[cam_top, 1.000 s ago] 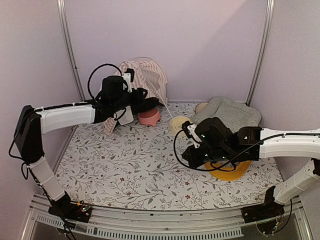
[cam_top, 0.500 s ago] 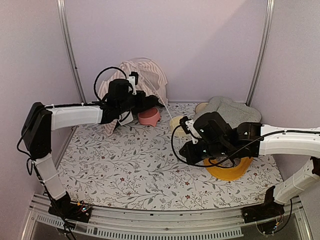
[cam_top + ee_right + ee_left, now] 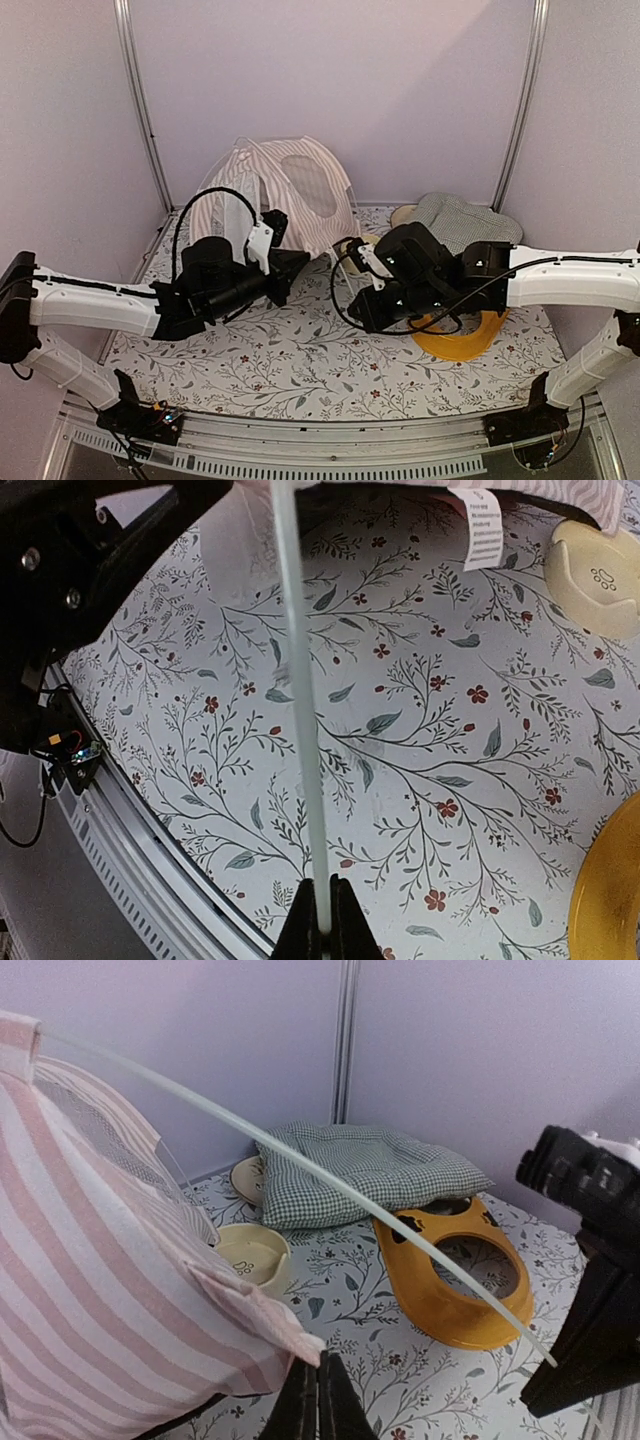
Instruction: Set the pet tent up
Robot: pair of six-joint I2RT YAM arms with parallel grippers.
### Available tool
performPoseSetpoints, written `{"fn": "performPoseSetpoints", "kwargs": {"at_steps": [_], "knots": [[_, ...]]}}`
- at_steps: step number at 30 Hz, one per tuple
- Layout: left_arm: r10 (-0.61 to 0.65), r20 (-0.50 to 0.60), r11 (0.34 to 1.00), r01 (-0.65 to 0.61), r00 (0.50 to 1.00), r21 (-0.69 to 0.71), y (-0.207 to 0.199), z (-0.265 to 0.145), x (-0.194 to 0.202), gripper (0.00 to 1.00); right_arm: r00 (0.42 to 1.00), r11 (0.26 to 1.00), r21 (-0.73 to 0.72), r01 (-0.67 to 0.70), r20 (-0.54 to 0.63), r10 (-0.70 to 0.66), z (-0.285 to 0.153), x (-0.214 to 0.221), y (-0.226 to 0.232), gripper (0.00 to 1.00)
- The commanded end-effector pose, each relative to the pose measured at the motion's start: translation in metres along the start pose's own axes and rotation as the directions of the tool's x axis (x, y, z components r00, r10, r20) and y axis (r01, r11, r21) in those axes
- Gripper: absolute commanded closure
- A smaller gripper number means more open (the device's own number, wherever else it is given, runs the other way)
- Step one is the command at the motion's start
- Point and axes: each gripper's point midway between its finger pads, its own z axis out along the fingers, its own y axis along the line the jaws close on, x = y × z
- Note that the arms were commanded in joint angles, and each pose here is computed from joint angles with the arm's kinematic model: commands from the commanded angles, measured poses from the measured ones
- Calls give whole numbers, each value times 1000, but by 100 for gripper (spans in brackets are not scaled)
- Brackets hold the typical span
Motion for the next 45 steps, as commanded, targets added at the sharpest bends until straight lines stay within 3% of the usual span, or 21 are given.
{"fn": "performPoseSetpoints", "kwargs": {"at_steps": [1,5,8,15,24,29,38,45], "knots": [[28,-12,978,-25,1000,209,-63,-18,24,100,995,998,-35,-51,82,54,1,-28,12,100],[68,-123,937,-21,990,350,-109,-28,68,100,997,998,-32,-54,58,56,14,-23,12,100],[70,-184,917,9,980,398,-128,-39,92,100,991,995,-55,-81,105,86,10,-44,17,100],[33,-320,942,78,947,328,-116,-58,136,100,950,987,-105,-119,278,145,-4,-88,15,100],[13,-525,983,85,851,163,-79,-59,195,100,950,989,-123,-85,288,117,47,-51,0,100],[10,-624,980,116,782,162,-74,-59,227,100,961,989,-123,-88,252,117,70,-25,-10,100],[30,-691,976,128,722,177,-79,-48,251,100,981,990,-109,-91,159,108,88,8,-18,100],[30,-701,973,139,713,183,-81,-49,255,100,988,988,-115,-102,100,114,84,35,-24,96]]}}
